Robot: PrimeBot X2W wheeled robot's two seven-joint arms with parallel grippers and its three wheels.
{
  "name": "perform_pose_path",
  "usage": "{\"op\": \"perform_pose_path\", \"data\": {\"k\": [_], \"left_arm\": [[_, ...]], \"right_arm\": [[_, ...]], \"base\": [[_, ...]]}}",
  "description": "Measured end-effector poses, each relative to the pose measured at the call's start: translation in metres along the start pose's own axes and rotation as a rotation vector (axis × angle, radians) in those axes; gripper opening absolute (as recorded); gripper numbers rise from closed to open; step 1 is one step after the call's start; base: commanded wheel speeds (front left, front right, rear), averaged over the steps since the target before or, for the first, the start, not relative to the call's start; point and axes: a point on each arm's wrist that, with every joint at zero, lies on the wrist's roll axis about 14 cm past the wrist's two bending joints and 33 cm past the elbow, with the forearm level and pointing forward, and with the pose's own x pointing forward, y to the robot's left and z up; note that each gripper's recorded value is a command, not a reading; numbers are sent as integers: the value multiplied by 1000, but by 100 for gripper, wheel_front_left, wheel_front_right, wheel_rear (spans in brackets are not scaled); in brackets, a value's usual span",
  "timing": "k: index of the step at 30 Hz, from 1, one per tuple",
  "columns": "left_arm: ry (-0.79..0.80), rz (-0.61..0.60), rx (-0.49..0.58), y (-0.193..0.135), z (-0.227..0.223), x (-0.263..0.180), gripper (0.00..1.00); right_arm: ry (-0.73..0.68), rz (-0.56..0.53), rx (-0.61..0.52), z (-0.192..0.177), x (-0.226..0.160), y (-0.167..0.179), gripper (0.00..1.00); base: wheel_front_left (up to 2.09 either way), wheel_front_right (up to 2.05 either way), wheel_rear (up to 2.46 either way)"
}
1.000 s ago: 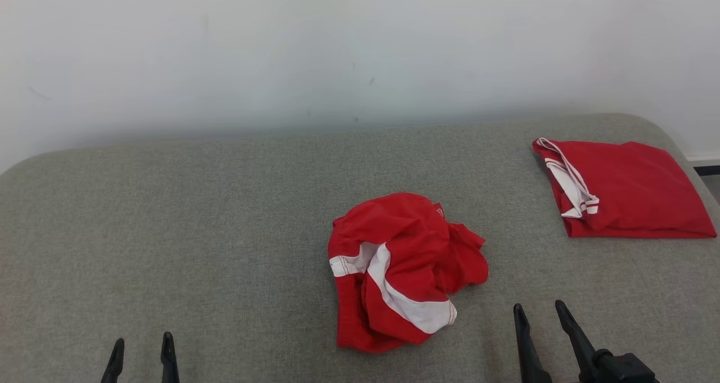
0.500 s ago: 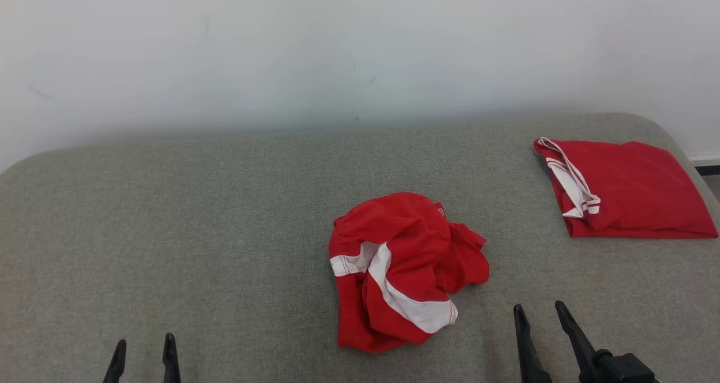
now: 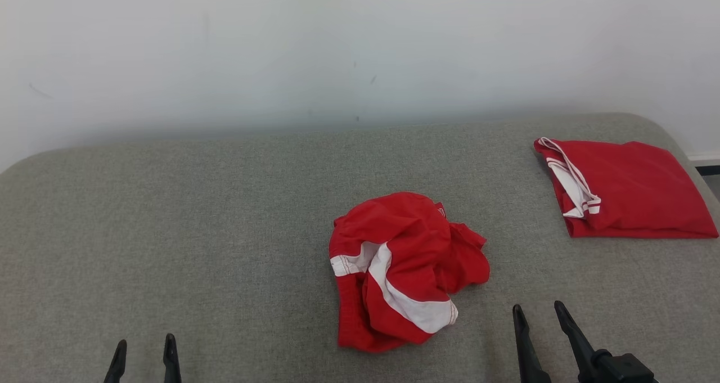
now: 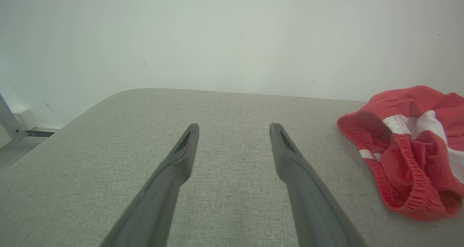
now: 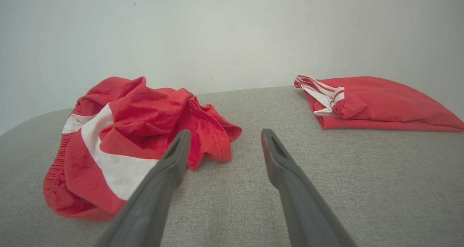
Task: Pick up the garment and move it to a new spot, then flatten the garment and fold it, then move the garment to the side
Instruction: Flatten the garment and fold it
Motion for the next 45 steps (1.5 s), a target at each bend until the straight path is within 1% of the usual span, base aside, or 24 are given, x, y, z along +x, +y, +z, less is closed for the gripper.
{"op": "perform_pose_path", "data": {"k": [6, 14, 20, 28, 33, 37, 38, 39, 40, 45], "left_arm": [[-10, -50, -12, -17, 2, 9, 100], [-14, -233, -44, -74, 4, 36, 100], [15, -372, -60, -117, -3, 54, 100], [140, -489, -70, -154, -39, 72, 100], [221, -524, -72, -165, -63, 78, 100], [252, -550, -86, -175, -71, 83, 100], [258, -557, -93, -178, -71, 83, 94], [257, -563, -95, -180, -71, 83, 11], [256, -565, -101, -182, -69, 84, 0], [233, -566, -110, -182, -60, 84, 0]], "right_arm": [[1, 1, 7, 0, 2, 1, 100], [5, 16, 26, -2, 2, 7, 100], [6, -3, 44, -2, -1, 3, 100], [8, -69, 54, -3, -5, -16, 100], [20, -112, 56, -6, -11, -28, 100], [20, -137, 54, -6, -14, -35, 100], [21, -141, 54, -6, -15, -36, 100], [20, -146, 53, -6, -16, -37, 100], [19, -147, 53, -5, -16, -38, 100], [15, -141, 53, -5, -17, -36, 100]], "base": [[0, 0, 0], [0, 0, 0], [0, 0, 0], [0, 0, 0], [0, 0, 0], [0, 0, 0], [0, 0, 0], [0, 0, 0], [0, 0, 0], [0, 0, 0]]}}
